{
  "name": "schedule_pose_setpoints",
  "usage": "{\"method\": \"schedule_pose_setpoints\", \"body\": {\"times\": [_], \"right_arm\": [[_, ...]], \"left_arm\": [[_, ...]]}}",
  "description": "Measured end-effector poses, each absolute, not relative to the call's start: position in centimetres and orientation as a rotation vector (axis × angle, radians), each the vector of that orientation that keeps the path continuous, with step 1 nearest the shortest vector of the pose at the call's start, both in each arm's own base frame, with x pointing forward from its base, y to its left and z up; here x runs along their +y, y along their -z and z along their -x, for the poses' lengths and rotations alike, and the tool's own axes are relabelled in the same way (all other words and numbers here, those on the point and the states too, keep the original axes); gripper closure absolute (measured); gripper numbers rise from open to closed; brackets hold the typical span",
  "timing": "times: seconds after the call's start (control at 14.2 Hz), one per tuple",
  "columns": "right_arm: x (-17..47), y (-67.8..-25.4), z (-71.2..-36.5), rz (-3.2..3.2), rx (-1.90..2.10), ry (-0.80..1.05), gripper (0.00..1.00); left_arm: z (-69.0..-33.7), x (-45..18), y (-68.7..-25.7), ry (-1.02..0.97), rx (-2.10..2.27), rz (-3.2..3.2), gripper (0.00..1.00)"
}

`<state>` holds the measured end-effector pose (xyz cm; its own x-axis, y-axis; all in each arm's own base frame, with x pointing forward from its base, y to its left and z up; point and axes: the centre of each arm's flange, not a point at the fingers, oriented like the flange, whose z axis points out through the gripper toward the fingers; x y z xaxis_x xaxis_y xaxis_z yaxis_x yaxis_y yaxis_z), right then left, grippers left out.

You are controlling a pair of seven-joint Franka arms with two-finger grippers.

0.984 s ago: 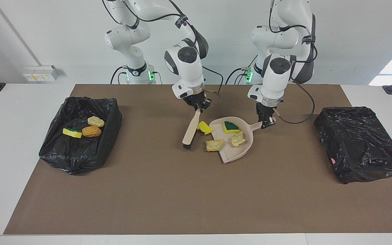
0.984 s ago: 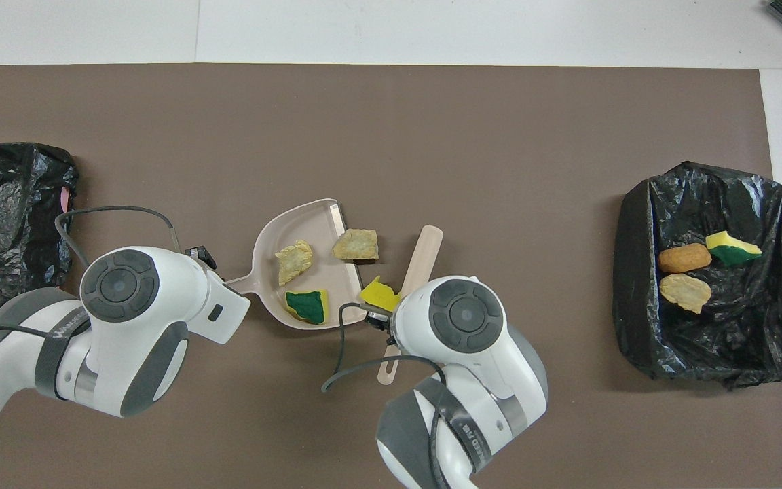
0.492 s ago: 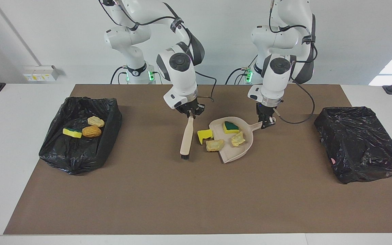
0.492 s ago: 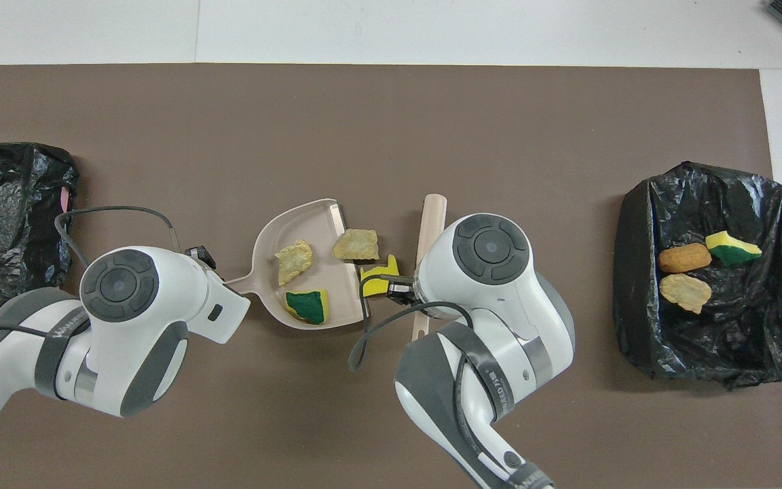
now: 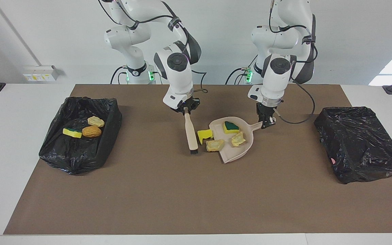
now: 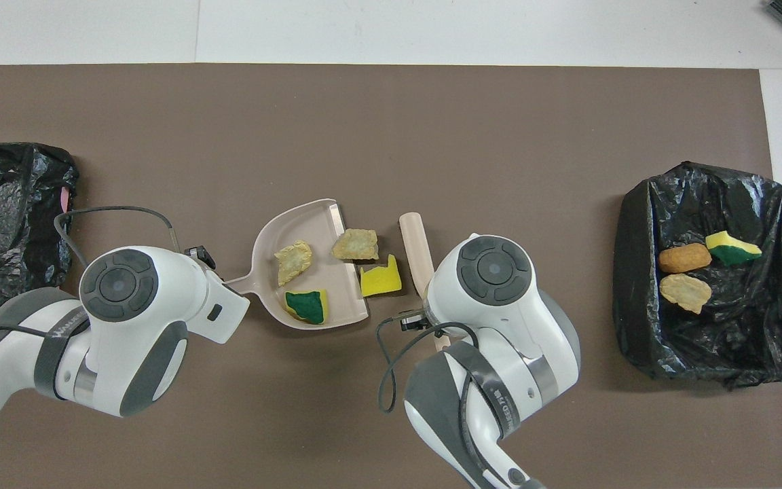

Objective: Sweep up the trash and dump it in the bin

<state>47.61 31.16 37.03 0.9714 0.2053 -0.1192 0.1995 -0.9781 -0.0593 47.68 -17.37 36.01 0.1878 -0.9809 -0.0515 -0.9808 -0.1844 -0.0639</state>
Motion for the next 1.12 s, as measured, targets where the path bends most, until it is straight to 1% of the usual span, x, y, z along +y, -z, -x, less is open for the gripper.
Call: {"method": "schedule_pose_setpoints", "body": {"times": [0.14,0.28,0.42,0.63,0.98,1.12], "right_arm": [[33.5,-35.5,-46.8,3.072,-0.395,-0.178,0.74],[35.7,-34.7,-46.0,3.055,-0.455,-0.155,0.74],[37.6,-35.2,-45.3,2.984,-0.445,-0.139,0.74],[39.9,-35.8,-43.9,2.851,-0.347,-0.211,0.74],[38.1,-36.0,-44.7,2.858,-0.357,-0.256,0.74],[36.1,-37.5,-45.4,2.888,-0.358,-0.276,0.74]], "left_arm": [[-47.7,-17.3,-36.0,0.001,1.950,2.357,0.68],[-47.7,-17.3,-36.0,0.001,1.949,2.358,0.68],[-47.7,-17.2,-36.0,0.000,1.948,2.359,0.68],[-47.8,-16.9,-36.0,-0.006,1.940,2.368,0.68],[-48.1,-16.0,-35.9,-0.009,1.917,2.394,0.68],[-48.2,-15.5,-35.8,-0.007,1.896,2.430,0.68]]}}
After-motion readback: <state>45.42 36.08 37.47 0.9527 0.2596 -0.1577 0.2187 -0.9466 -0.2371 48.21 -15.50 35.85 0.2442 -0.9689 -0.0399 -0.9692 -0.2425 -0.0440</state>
